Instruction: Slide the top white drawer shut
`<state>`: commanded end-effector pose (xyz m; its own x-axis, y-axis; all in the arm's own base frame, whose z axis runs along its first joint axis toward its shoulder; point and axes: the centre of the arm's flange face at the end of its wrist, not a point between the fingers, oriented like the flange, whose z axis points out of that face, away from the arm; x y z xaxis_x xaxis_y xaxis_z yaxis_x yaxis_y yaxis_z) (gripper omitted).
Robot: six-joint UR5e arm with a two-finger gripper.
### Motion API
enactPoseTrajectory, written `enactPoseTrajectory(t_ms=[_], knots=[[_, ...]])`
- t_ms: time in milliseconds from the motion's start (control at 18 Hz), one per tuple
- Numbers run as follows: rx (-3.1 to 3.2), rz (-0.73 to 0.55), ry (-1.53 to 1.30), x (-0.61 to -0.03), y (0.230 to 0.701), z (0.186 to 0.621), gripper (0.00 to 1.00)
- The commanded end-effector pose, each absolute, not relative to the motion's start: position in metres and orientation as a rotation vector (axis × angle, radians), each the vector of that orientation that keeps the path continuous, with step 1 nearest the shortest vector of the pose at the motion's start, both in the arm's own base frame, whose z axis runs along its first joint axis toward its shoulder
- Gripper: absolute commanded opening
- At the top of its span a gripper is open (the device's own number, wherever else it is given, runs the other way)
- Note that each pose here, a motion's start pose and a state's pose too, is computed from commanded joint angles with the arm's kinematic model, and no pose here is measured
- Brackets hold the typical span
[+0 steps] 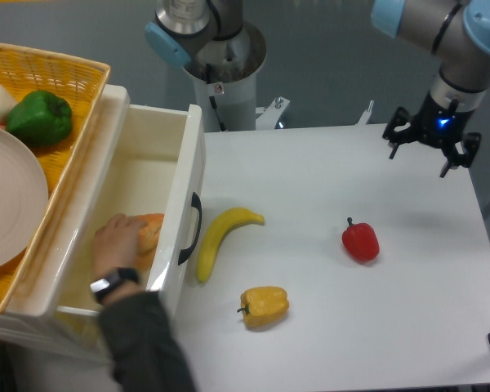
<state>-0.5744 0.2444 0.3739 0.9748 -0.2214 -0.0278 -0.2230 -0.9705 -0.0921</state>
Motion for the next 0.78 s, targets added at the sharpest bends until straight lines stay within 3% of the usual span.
enactPoseTrajectory(t_ms=[556, 778], knots=[[-3.036, 0.076, 0.675, -0.584, 0.244, 0.384, 1.00], [-3.039, 0.071, 0.684, -0.585, 0.240, 0.383, 1.00]])
